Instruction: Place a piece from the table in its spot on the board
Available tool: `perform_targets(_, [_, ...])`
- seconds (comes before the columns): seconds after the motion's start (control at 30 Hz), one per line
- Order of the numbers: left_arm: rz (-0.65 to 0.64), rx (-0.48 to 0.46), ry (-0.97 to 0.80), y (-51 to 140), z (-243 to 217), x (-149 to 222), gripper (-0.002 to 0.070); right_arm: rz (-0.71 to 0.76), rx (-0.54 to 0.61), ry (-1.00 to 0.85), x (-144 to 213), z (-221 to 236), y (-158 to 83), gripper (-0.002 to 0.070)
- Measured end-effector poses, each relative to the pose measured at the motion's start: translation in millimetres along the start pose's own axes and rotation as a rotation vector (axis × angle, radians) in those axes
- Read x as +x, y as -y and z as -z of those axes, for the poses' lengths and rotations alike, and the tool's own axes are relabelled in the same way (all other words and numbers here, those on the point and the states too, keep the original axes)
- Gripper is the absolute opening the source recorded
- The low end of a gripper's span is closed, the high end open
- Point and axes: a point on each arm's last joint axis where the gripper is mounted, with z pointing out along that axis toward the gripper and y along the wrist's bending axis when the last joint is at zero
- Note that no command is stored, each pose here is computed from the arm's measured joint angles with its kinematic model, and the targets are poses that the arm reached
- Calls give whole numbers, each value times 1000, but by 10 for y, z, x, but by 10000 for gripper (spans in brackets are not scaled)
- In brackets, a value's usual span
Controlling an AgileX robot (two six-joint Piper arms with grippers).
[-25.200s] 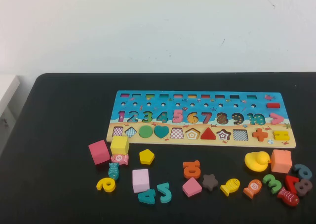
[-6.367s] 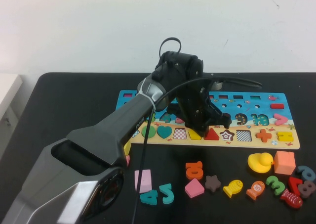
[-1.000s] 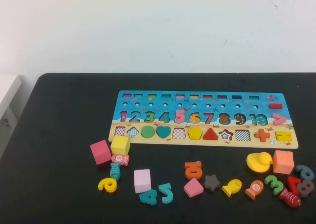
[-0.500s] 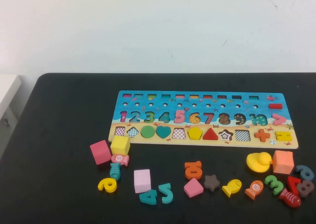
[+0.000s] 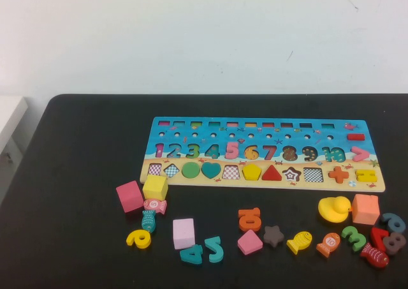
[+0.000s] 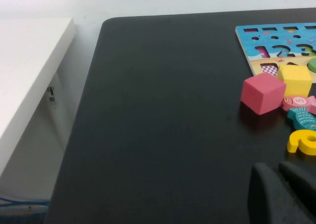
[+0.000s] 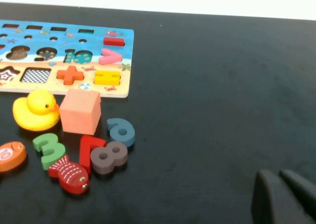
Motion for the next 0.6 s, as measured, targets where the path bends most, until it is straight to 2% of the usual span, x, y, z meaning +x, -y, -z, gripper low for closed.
perform_targets(0.6, [-6, 35, -5, 19, 1, 3, -1, 0, 0, 0, 0, 0, 0, 18])
